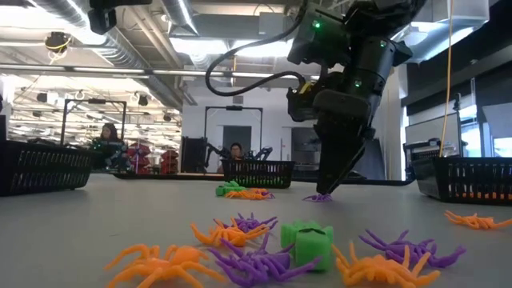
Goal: Sort Halloween decoration
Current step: Put the violet spider toy into the left bin
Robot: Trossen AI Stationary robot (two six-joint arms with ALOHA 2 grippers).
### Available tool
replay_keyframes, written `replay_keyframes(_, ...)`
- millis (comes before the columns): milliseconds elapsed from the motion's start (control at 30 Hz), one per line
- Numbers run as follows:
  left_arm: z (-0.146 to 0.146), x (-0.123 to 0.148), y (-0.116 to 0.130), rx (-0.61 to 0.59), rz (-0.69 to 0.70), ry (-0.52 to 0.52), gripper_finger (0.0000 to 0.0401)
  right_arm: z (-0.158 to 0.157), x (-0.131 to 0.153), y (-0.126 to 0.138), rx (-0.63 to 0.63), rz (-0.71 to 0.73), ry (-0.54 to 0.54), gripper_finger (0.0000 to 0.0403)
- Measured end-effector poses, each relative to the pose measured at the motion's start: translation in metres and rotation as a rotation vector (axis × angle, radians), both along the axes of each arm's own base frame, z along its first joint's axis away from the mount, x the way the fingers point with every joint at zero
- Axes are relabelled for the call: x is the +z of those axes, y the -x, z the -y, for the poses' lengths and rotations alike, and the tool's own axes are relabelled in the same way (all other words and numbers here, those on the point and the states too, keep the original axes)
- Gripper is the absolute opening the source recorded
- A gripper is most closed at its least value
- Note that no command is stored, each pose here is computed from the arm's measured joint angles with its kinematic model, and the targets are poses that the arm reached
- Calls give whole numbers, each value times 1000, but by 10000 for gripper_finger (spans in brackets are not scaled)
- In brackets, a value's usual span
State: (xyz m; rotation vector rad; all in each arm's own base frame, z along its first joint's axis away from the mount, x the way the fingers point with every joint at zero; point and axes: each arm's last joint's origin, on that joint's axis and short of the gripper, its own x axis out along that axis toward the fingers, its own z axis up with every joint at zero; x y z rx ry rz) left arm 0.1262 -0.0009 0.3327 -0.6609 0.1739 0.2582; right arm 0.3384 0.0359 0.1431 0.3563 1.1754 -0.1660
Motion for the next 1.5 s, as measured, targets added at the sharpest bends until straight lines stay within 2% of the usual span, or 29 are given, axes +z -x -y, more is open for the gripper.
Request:
replay_keyframes(200,0,0,-1,0,4,1,121,0,-7,-4,-2,2,-3,91)
replay_keyframes(500,0,1,-2,-1,17,2,121,-2,-10,-5,13,-2,-64,6)
replay_keyframes(900,0,0,-5,0,6,0,121,-2,20,6,8,32,-90,3)
replay_keyframes(1167,1,-2,-9,-1,-14,-1,121,-2,42,9,-17,118,-114,2)
replay_keyframes(1367,2,-8,-22,-4,-62,-3,121,-2,63,5,-44,266,-149,1)
replay_keyframes(1500,4,-12,-37,-47,-76,9,121,-2,80,-1,-74,408,-182,1)
